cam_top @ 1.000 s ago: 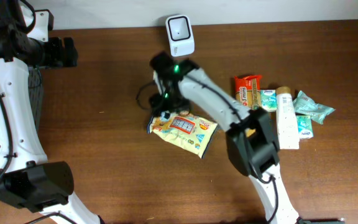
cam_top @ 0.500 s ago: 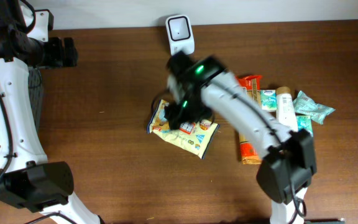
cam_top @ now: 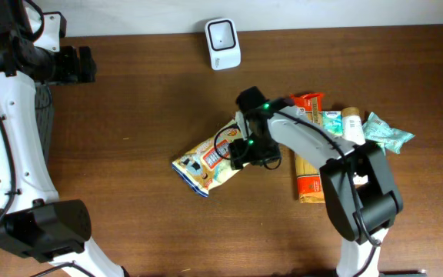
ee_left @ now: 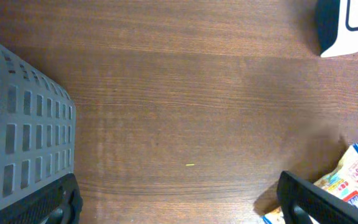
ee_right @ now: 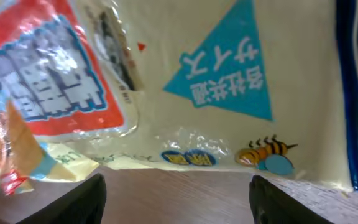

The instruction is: Scan the item barcode

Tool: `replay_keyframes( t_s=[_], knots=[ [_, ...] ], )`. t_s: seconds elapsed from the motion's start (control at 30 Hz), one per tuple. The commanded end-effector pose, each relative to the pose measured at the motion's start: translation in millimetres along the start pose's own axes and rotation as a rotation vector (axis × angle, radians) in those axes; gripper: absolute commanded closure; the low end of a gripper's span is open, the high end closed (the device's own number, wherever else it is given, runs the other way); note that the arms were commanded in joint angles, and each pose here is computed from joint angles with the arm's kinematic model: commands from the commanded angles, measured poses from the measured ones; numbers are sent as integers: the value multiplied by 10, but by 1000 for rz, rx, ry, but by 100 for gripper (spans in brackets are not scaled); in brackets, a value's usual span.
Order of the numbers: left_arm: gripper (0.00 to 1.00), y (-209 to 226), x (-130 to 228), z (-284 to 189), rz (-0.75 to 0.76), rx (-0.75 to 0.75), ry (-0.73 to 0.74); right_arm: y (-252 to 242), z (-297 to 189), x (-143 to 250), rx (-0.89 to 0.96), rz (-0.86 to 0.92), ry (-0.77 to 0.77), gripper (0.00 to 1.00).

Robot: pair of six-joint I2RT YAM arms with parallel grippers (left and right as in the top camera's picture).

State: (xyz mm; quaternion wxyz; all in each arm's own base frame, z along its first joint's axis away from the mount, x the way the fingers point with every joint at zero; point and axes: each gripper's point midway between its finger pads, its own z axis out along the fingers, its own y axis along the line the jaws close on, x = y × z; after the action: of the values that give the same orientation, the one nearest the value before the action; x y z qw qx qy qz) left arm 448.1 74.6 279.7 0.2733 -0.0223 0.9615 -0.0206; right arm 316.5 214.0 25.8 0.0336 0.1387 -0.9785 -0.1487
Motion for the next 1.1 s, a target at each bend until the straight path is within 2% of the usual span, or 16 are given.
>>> replay_keyframes(
  t_s=[0.0,0.07,0.17,0.27,0.37,0.53,0.63,0.67,0.73,0.77,0.83,0.93,1.0,1.07],
  knots=[
    [1,0,-27,-39,-7,-2,-13,63,-413,-294,-49,-45,-106,23],
    [1,0,-27,-39,-7,-2,-13,-56,-751,-582,-48,-90,-208,13],
    [1,0,-27,-39,-7,-2,-13,-384,-931,-893,-35,-135,-329,12],
    [1,0,-27,-39,-7,-2,-13,-372,-612,-860,-209,-201,-257,12],
    [1,0,-27,-39,-7,-2,-13,-150,-321,-740,-391,-205,-168,11],
    [1,0,-27,-39,-7,-2,-13,115,67,-454,-471,-193,-19,13],
    [1,1,-27,-39,-7,-3,-13,305,286,-318,-469,-199,57,20],
    [1,0,-27,-39,-7,-2,-13,288,349,-304,-435,-148,80,27],
    [1,0,-27,-39,-7,-2,-13,209,389,-320,-377,-66,92,65],
    [1,0,-27,-39,-7,-2,-13,210,389,-319,-377,-66,93,80],
    [1,0,-27,-39,-7,-2,-13,213,389,-321,-379,-66,92,96],
    [1,0,-27,-39,-7,-2,-13,271,306,-381,-414,-73,68,96],
    [1,0,-27,-39,-7,-2,-13,314,-47,-548,-397,-103,-11,96],
    [1,0,-27,-39,-7,-2,-13,268,-493,-693,-264,-121,-109,96]
  ],
)
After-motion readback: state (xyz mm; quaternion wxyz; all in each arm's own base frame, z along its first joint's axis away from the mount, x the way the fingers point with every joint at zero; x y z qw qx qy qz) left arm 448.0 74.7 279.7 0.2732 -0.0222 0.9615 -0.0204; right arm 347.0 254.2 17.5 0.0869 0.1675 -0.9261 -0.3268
